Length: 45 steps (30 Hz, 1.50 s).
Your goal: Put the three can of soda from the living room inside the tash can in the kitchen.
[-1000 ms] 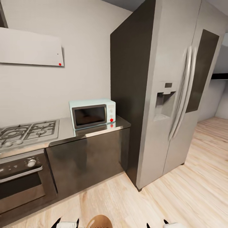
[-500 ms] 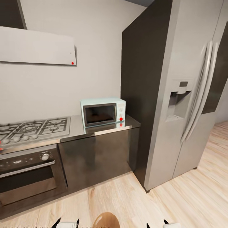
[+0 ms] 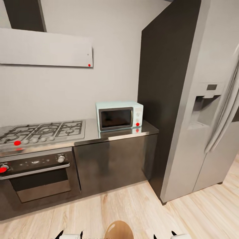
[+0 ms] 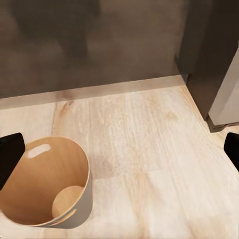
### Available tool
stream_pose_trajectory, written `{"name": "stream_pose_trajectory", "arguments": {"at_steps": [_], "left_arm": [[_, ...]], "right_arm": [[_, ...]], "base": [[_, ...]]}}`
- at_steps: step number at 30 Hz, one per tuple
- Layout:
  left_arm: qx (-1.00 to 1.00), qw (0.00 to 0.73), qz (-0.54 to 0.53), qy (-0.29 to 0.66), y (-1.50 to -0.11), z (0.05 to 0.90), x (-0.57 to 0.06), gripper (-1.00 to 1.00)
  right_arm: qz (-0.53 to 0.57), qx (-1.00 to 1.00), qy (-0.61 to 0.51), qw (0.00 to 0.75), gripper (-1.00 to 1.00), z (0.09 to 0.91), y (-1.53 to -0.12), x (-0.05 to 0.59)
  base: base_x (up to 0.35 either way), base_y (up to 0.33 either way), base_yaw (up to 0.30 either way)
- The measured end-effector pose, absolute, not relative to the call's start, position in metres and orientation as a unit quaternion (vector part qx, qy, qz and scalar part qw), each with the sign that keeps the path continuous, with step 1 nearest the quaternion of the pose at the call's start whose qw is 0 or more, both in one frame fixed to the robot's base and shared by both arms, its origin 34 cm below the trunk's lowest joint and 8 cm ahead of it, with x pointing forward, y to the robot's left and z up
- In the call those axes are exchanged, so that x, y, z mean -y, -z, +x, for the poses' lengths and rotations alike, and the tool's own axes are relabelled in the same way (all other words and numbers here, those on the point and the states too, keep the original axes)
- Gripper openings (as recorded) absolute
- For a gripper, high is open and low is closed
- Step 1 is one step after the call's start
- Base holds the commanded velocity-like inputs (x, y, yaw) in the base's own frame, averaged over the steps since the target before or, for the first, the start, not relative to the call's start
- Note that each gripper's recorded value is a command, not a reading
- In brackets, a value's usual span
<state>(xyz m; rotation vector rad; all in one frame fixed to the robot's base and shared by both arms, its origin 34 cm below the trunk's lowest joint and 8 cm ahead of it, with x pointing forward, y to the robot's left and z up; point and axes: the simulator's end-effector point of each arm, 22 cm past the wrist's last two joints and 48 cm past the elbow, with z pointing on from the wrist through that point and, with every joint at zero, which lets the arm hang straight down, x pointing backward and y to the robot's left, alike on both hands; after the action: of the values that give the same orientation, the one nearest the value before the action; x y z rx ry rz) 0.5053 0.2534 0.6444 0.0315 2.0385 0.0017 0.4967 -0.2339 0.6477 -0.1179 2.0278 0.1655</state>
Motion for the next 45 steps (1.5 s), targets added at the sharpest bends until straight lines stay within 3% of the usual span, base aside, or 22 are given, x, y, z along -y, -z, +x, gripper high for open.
{"name": "stream_pose_trajectory", "arguments": {"at_steps": [45], "left_arm": [[-0.86, 0.511, 0.013, -0.001, -0.633, 0.5, -0.254, 1.0]], "right_arm": [[-0.048, -0.856, -0.07, 0.509, 1.0, 0.49, -0.635, 0.234]], "base": [[0.0, 0.0, 0.218]]}}
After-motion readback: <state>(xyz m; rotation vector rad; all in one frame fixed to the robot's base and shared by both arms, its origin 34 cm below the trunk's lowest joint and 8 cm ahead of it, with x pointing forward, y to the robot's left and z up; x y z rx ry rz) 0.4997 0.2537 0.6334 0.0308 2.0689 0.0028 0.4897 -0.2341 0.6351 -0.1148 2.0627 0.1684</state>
